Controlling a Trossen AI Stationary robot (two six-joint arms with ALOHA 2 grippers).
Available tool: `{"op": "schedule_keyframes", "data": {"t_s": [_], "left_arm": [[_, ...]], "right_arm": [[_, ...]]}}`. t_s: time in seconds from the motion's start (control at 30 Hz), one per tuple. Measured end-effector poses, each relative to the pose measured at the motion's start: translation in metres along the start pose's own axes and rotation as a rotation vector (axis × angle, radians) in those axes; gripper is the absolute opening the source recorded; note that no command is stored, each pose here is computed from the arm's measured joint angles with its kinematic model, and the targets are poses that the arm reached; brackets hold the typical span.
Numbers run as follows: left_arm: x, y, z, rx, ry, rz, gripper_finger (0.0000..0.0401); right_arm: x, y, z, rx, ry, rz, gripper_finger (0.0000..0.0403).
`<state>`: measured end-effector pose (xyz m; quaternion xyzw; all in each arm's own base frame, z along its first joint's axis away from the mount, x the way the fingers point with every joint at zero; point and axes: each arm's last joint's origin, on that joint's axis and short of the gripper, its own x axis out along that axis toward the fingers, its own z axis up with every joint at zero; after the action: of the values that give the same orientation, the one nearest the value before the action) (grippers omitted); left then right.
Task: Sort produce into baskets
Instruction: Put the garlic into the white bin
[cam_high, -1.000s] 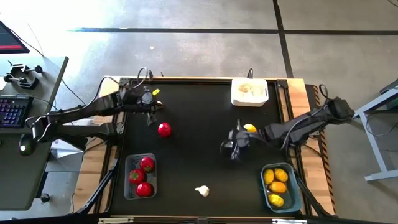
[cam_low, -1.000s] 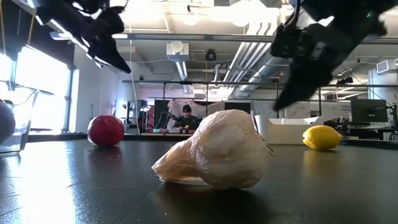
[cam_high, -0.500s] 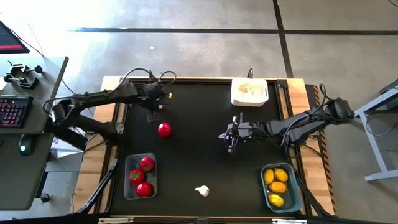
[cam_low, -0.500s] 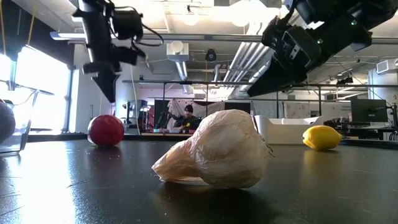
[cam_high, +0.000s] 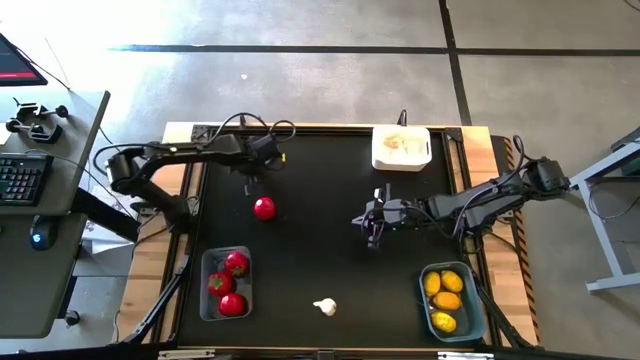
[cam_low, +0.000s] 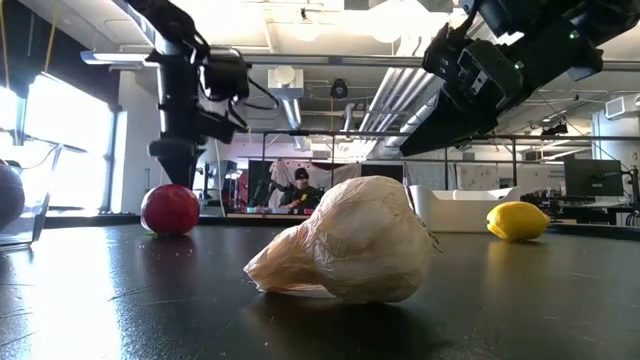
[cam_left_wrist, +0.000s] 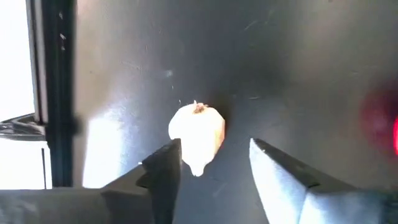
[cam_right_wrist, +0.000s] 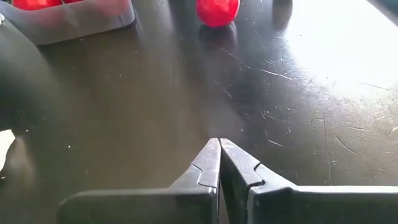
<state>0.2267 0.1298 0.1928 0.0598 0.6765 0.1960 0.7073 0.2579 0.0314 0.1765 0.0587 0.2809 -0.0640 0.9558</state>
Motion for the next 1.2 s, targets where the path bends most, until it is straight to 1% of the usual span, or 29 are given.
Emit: {"op": "schedule_keyframes", "data": {"t_s": [0.1,0.2,0.33,0.57,0.7,0.87,0.97,1.03,1.1,1.2], "left_arm": [[0.012,0.002,0.002,-0.01,0.039,-0.008,0.02],[0.024,0.005,0.002,-0.016,0.085,-0.002,0.0213],[0.04,0.01,0.001,-0.028,0.153,0.013,0.0215],[0.059,0.016,0.002,-0.062,0.175,0.011,0.0213],[0.06,0.015,0.002,-0.061,0.174,-0.015,0.0187],[0.059,0.014,0.001,-0.065,0.181,-0.031,0.0121],[0.051,0.014,0.0,-0.083,0.145,-0.079,0.0084],[0.04,0.016,0.001,-0.099,0.091,-0.122,0.0071],[0.026,0.019,0.002,-0.125,0.007,-0.174,0.0068],[0.006,0.02,0.002,-0.156,-0.14,-0.304,0.0073]], "right_arm": [[0.0,0.0,-0.001,0.016,0.006,-0.001,0.0],[0.0,-0.001,-0.002,0.018,0.024,-0.007,0.0],[0.0,-0.001,-0.003,0.016,0.026,-0.029,0.0],[0.0,-0.001,-0.003,0.016,0.027,-0.03,0.0],[0.0,-0.001,-0.003,0.015,0.03,-0.031,0.0],[0.0,-0.001,-0.003,0.015,0.03,-0.031,0.0],[0.0,-0.001,-0.003,0.015,0.03,-0.031,0.0],[0.0,-0.001,-0.003,0.017,0.024,-0.03,0.0],[0.0,-0.001,-0.001,0.021,0.003,-0.024,0.0],[0.0,0.0,0.004,0.035,-0.042,-0.019,0.0]]}}
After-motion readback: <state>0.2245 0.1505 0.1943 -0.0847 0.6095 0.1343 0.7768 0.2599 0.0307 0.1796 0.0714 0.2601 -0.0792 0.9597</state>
